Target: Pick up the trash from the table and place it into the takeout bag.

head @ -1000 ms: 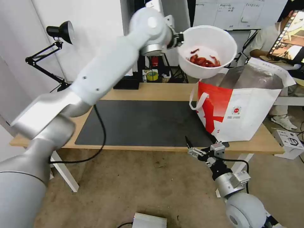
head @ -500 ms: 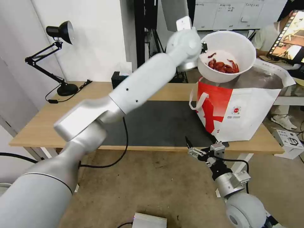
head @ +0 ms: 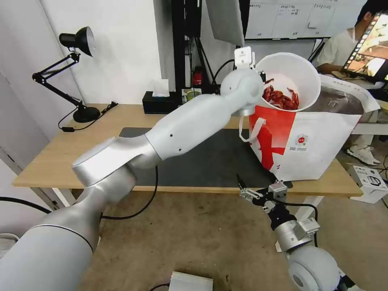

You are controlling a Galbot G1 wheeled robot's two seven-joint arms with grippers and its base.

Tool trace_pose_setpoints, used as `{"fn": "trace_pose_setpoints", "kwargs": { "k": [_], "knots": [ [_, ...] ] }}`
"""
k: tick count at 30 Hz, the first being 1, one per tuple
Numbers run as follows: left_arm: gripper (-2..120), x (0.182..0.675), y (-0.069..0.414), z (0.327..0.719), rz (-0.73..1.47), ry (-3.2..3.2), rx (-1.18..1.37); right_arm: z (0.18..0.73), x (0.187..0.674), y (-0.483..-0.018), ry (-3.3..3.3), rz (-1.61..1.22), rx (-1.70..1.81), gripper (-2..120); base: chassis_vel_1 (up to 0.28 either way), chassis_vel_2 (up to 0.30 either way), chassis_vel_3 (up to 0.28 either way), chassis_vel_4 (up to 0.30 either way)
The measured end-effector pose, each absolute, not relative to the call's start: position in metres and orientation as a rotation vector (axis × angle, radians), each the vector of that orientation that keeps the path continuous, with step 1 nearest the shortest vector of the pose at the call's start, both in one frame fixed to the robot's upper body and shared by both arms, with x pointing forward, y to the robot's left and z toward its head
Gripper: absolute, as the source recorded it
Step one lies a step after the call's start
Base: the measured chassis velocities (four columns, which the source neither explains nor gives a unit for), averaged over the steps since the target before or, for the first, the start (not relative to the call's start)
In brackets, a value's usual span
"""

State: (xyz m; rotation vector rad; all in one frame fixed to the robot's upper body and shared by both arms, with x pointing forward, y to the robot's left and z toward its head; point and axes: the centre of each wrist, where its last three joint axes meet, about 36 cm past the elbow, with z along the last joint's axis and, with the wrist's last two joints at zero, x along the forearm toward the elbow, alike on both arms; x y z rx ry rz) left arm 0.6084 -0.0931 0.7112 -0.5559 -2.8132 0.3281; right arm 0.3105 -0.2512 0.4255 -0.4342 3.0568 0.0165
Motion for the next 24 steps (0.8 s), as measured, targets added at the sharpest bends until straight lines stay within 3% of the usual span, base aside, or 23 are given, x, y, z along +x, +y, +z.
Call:
{"fn": "trace_pose_setpoints", "kwargs": {
  "k": [15, 17, 24],
  "knots": [
    [0, 0.579, -0.079, 0.698, 0.089, -2.762, -0.839, 0.425, 0.311, -0.251, 3.057, 0.016, -0.434, 100, 0.000, 0.000, 0.000, 0.000],
    [3, 0.579, -0.079, 0.697, 0.075, -2.759, -0.838, 0.425, 0.311, -0.251, 3.057, 0.017, -0.434, 100, 0.000, 0.000, 0.000, 0.000],
    [32, 0.577, -0.071, 0.696, 0.064, -2.761, -0.833, 0.425, 0.311, -0.251, 3.057, 0.016, -0.434, 100, 0.000, 0.000, 0.000, 0.000]
  ]
}}
